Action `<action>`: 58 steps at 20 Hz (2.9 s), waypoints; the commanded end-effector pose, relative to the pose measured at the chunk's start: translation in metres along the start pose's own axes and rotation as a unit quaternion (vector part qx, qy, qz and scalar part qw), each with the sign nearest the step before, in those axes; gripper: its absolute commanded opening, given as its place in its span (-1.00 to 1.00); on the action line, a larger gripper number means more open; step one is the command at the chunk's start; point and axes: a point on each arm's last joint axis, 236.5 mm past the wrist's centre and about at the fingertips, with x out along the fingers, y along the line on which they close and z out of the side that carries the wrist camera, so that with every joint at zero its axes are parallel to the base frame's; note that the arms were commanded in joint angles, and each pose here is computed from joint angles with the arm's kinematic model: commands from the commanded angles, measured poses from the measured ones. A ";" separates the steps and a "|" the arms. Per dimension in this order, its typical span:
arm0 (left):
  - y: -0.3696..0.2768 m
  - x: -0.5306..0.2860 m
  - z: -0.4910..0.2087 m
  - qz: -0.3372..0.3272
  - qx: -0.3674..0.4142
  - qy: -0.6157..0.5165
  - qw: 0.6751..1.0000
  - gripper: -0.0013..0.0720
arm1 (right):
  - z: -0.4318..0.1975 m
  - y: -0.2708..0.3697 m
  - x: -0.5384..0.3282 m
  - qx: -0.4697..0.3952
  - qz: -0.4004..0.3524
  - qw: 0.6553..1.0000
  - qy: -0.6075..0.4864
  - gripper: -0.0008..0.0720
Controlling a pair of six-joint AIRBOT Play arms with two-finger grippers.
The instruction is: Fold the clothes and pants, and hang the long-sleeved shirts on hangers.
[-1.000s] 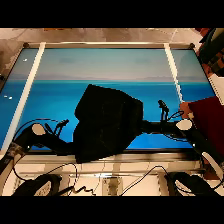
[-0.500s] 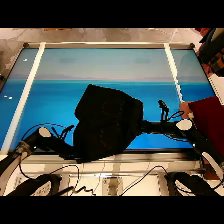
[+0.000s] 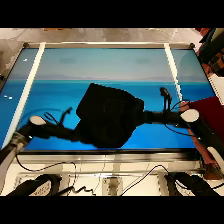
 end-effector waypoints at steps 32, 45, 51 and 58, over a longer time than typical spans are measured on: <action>-0.020 -0.041 0.172 0.126 0.128 -0.207 0.962 -0.94 | 0.083 -0.084 -0.012 0.178 -0.104 0.965 -0.161 -0.90; -0.017 0.124 0.005 0.041 0.058 0.133 0.989 0.94 | -0.036 -0.186 -0.090 0.078 -0.291 0.946 0.118 0.60; -0.017 0.125 0.007 0.035 0.047 0.130 0.990 0.94 | -0.033 -0.220 -0.080 0.199 -0.256 0.941 0.098 0.62; -0.017 0.125 0.007 0.035 0.047 0.130 0.990 0.94 | -0.014 -0.227 -0.030 0.245 -0.111 0.957 0.110 0.83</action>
